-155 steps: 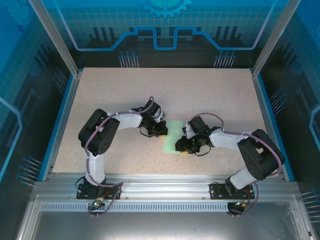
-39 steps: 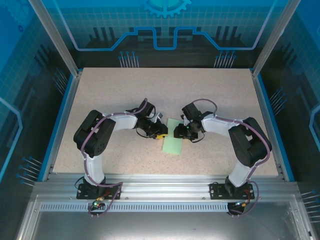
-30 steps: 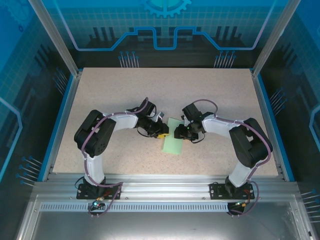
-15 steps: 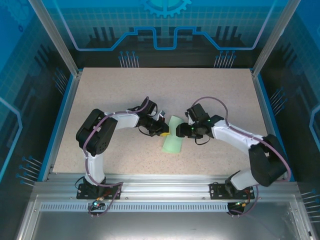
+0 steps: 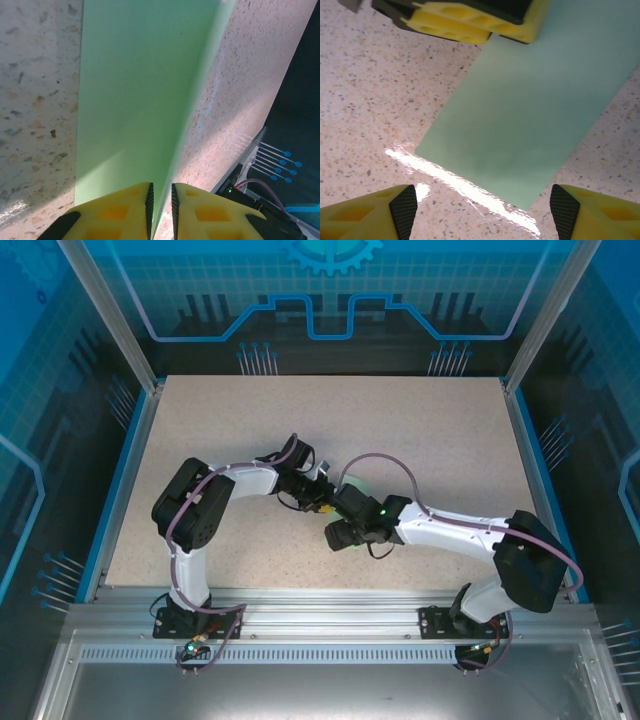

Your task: Fold a paper plane with a square sheet of paper (pick it up from the middle)

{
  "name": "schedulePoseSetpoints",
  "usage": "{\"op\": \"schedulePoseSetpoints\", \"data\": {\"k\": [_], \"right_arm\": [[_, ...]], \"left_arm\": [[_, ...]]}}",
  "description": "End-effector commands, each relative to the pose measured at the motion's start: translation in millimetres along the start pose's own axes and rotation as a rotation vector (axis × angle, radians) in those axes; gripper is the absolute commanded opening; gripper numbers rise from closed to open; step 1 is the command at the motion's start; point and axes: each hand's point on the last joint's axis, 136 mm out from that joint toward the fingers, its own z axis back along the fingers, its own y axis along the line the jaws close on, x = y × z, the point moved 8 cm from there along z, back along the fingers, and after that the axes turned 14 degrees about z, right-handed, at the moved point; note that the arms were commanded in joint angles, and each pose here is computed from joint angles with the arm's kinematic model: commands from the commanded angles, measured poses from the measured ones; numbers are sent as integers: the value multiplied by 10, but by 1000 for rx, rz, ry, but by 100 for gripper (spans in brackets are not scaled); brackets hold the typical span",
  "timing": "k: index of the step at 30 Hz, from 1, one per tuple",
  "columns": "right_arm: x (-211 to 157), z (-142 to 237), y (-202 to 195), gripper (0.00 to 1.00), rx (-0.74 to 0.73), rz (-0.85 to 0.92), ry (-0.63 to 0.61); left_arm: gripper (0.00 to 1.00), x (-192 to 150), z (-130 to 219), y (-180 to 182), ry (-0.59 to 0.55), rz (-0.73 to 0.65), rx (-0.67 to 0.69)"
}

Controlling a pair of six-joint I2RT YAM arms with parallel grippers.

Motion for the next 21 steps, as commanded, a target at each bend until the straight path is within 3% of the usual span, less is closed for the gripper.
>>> {"op": "schedulePoseSetpoints", "data": {"k": [1, 8, 21], "right_arm": [[49, 33, 25, 75, -37, -6, -17], [98, -12, 184, 74, -44, 66, 1], [142, -195, 438, 70, -211, 184, 69]], "left_arm": [[25, -76, 104, -150, 19, -36, -30], [25, -65, 98, -173, 21, -37, -34], [24, -65, 100, -189, 29, -35, -43]]}}
